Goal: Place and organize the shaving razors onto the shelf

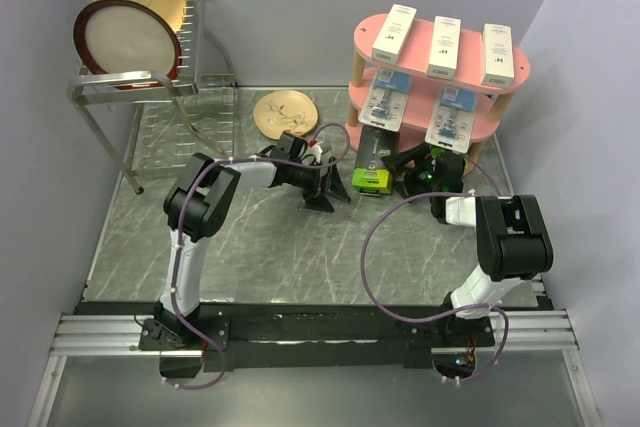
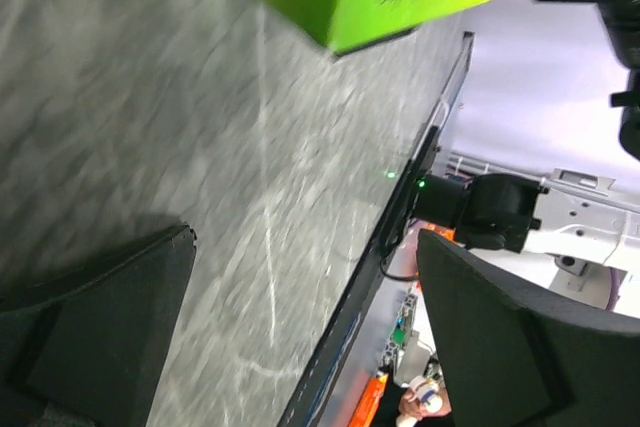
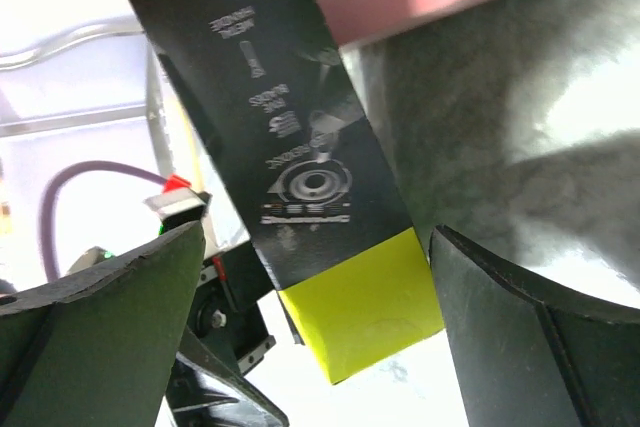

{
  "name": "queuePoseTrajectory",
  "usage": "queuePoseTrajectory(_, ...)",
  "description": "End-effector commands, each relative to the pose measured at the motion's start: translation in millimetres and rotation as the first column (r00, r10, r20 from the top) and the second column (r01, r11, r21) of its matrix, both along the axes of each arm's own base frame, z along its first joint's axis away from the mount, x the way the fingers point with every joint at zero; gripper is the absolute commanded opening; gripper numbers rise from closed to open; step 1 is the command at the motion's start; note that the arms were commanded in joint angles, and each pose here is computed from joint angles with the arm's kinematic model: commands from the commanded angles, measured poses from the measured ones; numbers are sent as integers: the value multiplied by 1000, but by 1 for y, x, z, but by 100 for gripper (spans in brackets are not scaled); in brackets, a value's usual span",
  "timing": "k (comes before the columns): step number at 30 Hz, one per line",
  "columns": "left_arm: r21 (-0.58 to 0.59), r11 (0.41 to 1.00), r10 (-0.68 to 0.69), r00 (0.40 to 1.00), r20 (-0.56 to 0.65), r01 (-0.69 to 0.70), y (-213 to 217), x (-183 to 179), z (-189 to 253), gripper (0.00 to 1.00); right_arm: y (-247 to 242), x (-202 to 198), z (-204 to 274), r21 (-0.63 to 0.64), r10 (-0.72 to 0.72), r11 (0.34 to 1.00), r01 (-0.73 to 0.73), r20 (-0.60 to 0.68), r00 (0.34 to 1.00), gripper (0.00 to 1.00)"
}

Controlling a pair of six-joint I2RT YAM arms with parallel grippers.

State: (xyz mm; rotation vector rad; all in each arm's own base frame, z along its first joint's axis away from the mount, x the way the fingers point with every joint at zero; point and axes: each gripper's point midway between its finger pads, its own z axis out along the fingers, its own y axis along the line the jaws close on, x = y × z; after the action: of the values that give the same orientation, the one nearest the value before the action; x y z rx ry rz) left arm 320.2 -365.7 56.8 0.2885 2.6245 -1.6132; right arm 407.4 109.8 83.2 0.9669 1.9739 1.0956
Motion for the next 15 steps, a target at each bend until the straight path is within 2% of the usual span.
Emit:
queuePoseTrajectory(1, -46, 998, 47, 999, 19, -46, -18, 2, -7, 97, -1, 2, 19, -38, 8, 999, -6, 55, 998, 100)
queuePoseTrajectory(2, -64, 996, 57, 998, 29, -55, -19, 2, -5, 94, -1, 1, 20, -47, 11, 999, -8, 56, 998, 100)
queuePoseTrajectory(3, -112, 992, 68, 995, 79, -59, -24, 7, 1, 84, -2, 0, 19, -54, 10, 998, -7, 53, 999, 100)
queuePoseTrajectory(5, -117, 988, 104, 994, 19, -101, -22, 2, -9, 72, -2, -3, 16, -58, 14, 998, -11, 43, 999, 100)
queuePoseTrajectory(6, -153, 983, 108, 994, 34, -102, -26, 3, -4, 59, -3, -4, 16, -64, 19, 998, -16, 40, 999, 100)
queuePoseTrajectory(7, -150, 982, 116, 993, -14, -117, -26, -2, -10, 55, -2, -7, 13, -68, 26, 997, -24, 22, 999, 100)
queuePoseTrajectory(9, -171, 979, 107, 994, -17, -109, -29, -6, -7, 38, -1, -10, 15, -75, 45, 996, -44, 12, 999, 100)
queuePoseTrajectory(11, -190, 976, 108, 994, 3, -105, -31, -7, -1, 31, 1, -23, 16, -75, 94, 993, -96, -28, 995, 100)
queuePoseTrajectory(12, -196, 975, 106, 994, 4, -103, -33, -7, 0, 14, -1, -28, 17, -112, 124, 986, -126, -23, 992, 100)
queuePoseTrajectory(13, -206, 972, 113, 994, -6, -111, -34, -5, 0, 9, 2, -41, 14, -121, 158, 979, -164, -57, 986, 100)
queuePoseTrajectory(15, -220, 967, 127, 992, -21, -129, -38, -3, 0, 4, -13, -54, 29, -216, 185, 960, -180, -1, 983, 100)
